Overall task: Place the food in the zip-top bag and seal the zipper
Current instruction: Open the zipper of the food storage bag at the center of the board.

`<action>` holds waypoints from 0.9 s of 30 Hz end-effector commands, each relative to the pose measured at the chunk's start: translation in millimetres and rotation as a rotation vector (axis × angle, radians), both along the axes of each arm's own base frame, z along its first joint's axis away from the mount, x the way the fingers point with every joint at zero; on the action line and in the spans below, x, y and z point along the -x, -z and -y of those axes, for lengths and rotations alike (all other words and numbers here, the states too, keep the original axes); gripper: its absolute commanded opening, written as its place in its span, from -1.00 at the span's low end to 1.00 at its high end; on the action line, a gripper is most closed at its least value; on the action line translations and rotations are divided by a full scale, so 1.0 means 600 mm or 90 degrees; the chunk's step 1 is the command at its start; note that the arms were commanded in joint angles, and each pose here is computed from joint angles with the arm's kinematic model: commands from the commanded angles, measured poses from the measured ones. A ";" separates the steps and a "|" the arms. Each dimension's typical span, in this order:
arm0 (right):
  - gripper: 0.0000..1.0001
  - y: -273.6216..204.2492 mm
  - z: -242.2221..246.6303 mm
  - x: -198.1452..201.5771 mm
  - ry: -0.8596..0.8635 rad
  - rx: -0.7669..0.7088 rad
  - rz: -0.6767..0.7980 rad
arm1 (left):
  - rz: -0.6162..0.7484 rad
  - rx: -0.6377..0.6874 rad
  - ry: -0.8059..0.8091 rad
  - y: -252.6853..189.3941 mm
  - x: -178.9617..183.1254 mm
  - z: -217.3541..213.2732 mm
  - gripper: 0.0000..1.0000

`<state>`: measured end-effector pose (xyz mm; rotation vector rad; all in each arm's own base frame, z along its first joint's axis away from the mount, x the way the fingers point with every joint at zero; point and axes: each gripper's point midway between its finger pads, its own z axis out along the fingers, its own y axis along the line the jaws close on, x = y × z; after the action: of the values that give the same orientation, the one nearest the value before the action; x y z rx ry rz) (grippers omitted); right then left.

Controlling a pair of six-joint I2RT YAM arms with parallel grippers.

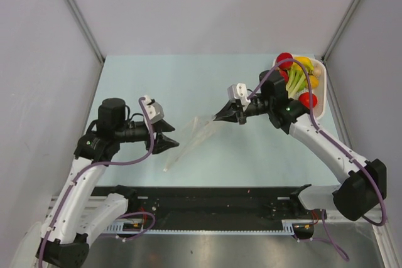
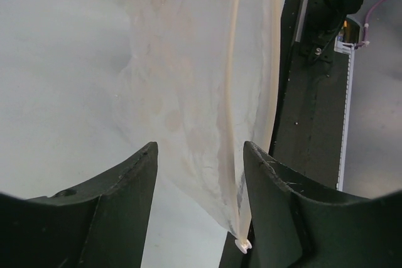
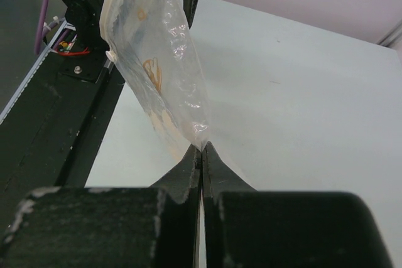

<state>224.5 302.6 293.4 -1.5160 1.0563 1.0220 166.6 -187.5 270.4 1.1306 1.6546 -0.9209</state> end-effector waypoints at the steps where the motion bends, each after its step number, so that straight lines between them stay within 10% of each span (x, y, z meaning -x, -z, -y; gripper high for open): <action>1: -1.00 -0.038 -0.014 -0.004 -0.013 -0.026 0.040 | 0.024 -0.007 0.014 -0.010 0.007 0.003 0.20; 4: -1.00 -0.037 -0.017 -0.005 -0.015 -0.029 0.041 | 0.008 -0.014 0.006 0.004 0.005 0.002 -0.05; 7: -1.00 -0.032 -0.025 -0.011 -0.011 -0.031 0.037 | -0.052 -0.013 0.030 0.014 0.018 0.008 -0.98; 11: -0.86 -0.028 -0.061 -0.049 0.042 -0.068 0.013 | -0.107 0.000 -0.012 0.023 0.007 0.010 -1.00; 14: 0.37 -0.058 -0.075 -0.093 0.114 -0.112 0.024 | -0.166 0.028 -0.126 0.018 -0.023 0.003 -0.99; 18: 0.85 -0.072 -0.061 -0.129 0.168 -0.111 -0.064 | -0.226 0.063 -0.252 0.006 -0.042 -0.034 -0.99; 27: 0.93 -0.060 -0.021 -0.127 0.227 -0.090 -0.330 | -0.210 0.057 -0.475 -0.016 -0.094 -0.078 -0.99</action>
<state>309.2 320.2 309.3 -1.0577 1.3903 1.1043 202.7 -147.2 269.4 0.3850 2.0604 -0.8172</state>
